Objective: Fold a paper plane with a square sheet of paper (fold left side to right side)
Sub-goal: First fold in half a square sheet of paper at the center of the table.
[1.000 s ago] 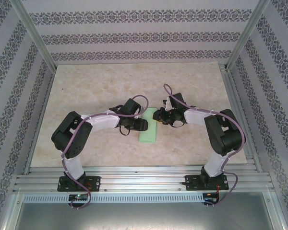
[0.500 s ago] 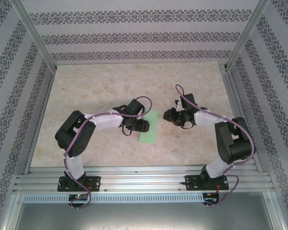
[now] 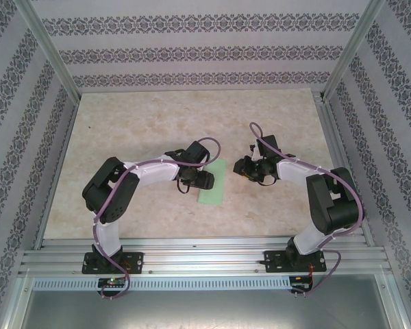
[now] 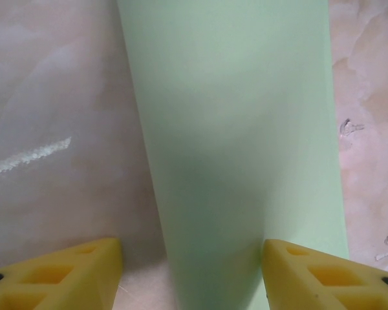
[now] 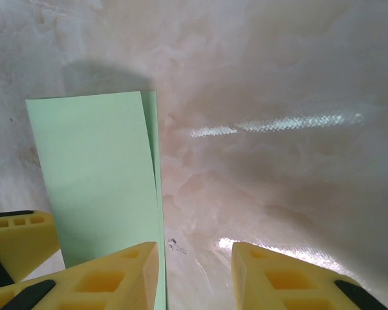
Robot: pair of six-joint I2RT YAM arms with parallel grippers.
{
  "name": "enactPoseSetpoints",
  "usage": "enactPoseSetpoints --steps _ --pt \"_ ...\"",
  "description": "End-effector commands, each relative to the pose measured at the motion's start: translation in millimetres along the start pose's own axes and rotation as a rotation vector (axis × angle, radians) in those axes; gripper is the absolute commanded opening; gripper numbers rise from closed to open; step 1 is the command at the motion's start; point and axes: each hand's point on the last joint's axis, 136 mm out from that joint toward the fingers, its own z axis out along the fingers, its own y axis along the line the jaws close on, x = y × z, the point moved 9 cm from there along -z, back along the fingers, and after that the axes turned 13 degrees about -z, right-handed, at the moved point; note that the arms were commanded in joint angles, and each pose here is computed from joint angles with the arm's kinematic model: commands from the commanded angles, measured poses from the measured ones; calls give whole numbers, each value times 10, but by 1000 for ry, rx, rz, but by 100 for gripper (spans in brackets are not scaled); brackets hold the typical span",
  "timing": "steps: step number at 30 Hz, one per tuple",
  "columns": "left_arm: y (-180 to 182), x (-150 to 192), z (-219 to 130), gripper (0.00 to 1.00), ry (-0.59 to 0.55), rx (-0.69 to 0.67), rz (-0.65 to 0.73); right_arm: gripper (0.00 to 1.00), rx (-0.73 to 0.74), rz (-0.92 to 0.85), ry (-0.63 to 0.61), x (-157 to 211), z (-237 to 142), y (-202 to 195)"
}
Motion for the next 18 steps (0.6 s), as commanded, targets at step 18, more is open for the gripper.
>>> enactPoseSetpoints --steps 18 --pt "5 121 247 62 75 -79 14 35 -34 15 -12 45 -4 10"
